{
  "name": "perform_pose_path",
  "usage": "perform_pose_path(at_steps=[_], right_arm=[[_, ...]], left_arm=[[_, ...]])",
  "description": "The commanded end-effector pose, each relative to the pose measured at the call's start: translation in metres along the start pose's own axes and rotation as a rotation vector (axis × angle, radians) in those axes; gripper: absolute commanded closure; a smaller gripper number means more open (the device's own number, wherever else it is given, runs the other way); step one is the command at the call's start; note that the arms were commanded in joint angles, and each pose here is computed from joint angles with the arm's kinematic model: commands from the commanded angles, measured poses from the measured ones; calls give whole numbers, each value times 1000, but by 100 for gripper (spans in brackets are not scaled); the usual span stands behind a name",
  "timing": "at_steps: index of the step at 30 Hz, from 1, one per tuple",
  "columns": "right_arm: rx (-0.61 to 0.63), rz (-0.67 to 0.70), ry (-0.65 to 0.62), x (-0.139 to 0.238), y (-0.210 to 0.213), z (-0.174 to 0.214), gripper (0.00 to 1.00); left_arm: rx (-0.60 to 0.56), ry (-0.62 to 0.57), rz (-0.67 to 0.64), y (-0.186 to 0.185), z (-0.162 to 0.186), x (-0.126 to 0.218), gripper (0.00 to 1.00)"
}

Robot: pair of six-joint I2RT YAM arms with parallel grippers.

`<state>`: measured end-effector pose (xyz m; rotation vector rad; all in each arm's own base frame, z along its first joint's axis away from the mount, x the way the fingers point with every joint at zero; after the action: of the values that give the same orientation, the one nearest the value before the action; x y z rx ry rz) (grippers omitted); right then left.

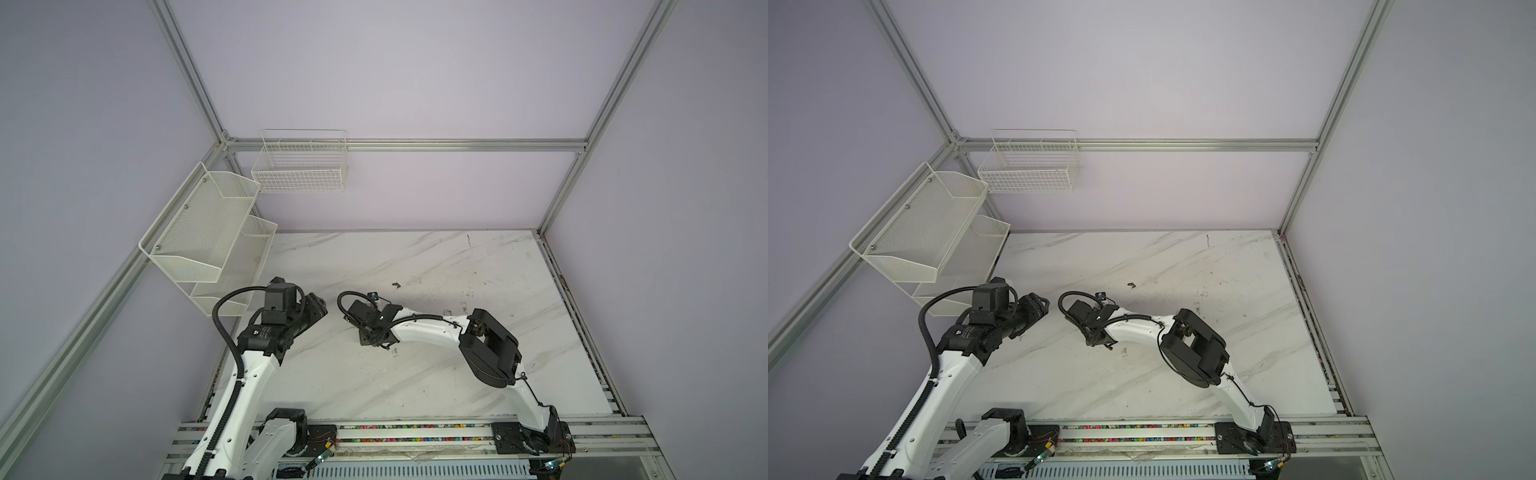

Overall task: Unlock with the key
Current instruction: 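Close the right gripper on the silver key's ring, then lift the silver key with the right gripper while the left reaches toward the second padlock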

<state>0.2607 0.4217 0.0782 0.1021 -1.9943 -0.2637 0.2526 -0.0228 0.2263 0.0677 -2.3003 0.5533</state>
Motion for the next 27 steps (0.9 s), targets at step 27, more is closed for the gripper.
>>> perform_pose_path(at_steps=[27], right_arm=[[89, -99, -47, 13, -18, -16, 100]], left_arm=[[124, 80, 118, -8, 17, -13, 37]])
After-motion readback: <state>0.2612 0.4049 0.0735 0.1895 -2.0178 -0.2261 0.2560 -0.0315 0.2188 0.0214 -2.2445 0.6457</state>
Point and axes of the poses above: each gripper's point midway between its finger pads, its own x axis back along the fingers, its own y axis along the line the jaws close on, z = x × y, the point moved 5 cm from there along x, back along the fingers, and after that the axes turned 15 degrees about -x, right-handed, at the moved point
